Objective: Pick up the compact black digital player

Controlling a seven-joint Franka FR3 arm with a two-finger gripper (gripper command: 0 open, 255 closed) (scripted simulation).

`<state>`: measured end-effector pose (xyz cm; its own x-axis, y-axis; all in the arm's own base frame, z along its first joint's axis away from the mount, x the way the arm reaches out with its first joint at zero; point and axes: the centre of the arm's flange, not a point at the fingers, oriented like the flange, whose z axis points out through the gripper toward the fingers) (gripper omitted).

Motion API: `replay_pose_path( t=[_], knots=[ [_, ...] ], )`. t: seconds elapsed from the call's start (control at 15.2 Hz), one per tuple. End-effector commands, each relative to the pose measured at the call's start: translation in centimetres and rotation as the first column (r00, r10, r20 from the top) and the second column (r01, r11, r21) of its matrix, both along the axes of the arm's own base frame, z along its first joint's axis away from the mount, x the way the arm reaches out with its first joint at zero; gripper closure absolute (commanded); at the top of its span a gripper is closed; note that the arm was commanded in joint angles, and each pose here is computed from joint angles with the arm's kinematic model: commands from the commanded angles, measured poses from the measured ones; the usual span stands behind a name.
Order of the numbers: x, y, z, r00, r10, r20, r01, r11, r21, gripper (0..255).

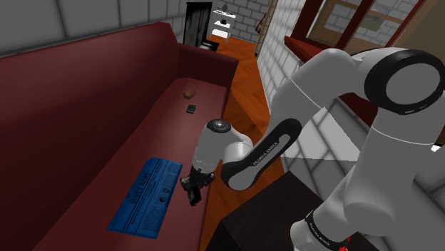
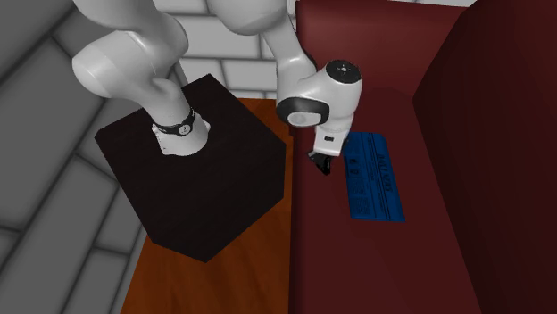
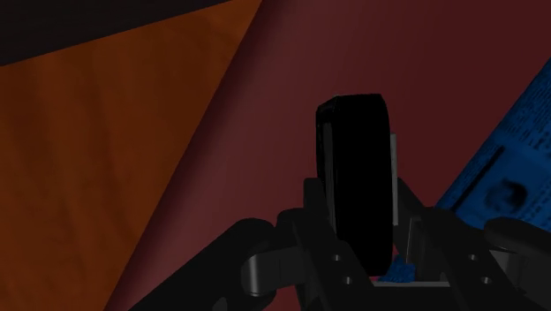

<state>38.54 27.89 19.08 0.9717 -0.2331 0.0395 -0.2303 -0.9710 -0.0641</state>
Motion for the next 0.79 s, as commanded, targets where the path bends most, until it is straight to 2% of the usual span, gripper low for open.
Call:
replay_pose_path(
  t=[0.0,0.59,0.73],
  knots=[
    [0.0,0.1,1.0,1.000,0.000,0.000,0.000,1.000,0.000,255],
    [0.0,0.1,5.7,1.000,0.000,0.000,0.000,1.000,0.000,255],
    [0.0,0.1,5.8,1.000,0.000,0.000,0.000,1.000,0.000,255]
  ],
)
